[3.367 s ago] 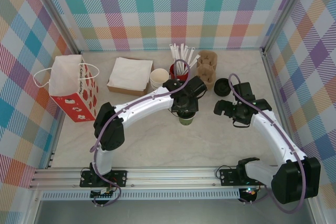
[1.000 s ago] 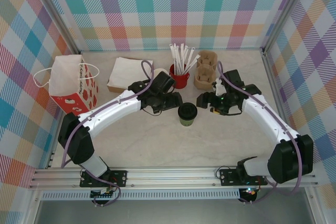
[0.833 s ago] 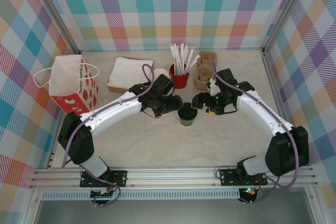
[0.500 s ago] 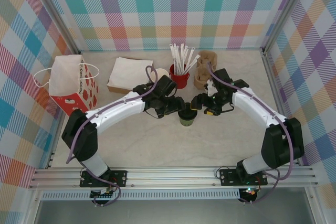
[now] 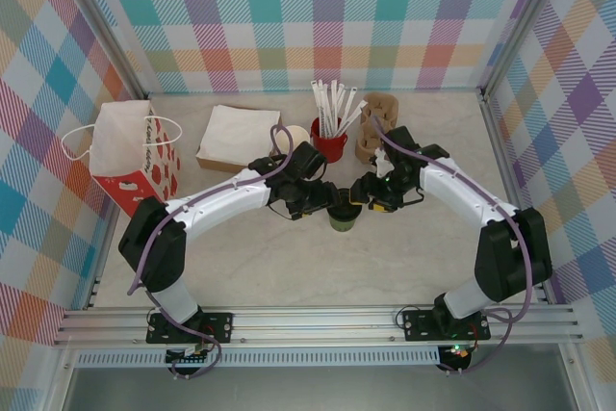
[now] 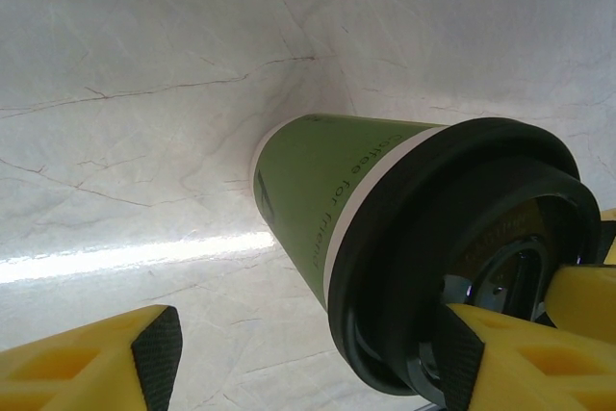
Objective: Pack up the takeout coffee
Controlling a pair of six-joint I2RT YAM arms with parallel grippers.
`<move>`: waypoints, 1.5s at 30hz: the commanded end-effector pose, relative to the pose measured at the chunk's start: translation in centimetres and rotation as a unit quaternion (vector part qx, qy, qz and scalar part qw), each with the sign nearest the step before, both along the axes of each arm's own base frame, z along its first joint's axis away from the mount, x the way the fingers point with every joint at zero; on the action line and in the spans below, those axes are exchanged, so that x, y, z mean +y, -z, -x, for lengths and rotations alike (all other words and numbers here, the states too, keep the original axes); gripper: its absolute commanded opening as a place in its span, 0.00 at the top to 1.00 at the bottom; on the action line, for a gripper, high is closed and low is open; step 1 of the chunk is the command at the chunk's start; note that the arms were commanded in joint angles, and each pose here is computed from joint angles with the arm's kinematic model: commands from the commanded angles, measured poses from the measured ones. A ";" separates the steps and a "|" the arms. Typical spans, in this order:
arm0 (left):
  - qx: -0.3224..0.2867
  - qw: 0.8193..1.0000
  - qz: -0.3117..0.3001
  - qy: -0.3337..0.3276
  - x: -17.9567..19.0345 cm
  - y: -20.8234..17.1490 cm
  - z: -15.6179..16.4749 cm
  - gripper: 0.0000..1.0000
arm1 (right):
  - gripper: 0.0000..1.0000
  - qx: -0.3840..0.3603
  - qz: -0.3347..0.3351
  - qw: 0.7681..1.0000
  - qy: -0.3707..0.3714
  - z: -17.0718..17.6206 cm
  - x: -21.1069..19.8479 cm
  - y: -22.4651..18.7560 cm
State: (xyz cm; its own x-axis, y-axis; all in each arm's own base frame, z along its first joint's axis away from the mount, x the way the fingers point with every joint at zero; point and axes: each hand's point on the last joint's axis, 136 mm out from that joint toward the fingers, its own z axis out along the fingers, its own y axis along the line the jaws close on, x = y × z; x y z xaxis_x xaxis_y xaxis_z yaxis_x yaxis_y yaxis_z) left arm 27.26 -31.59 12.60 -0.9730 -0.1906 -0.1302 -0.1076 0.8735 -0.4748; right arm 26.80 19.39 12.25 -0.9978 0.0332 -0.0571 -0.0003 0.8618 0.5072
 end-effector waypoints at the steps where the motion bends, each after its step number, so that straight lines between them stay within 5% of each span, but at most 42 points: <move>1: 0.025 0.999 -0.039 -0.008 1.6 2.4 0.7 0.30 | 0.46 0.036 0.044 0.998 -0.002 1.2 -1.1 1.9; 31: 0.083 0.988 -0.124 -0.024 5.1 8.2 2.9 0.42 | 0.53 0.100 0.133 0.986 -0.025 3.3 -4.0 5.5; 39: 0.031 0.997 -0.065 -0.020 2.6 3.9 0.5 0.40 | 0.51 0.022 0.056 0.998 -0.021 0.4 -1.2 1.5; 45: -0.013 0.999 -0.037 -0.018 1.5 -0.8 -1.6 0.28 | 0.43 -0.034 0.008 0.999 -0.012 -1.3 0.2 -2.0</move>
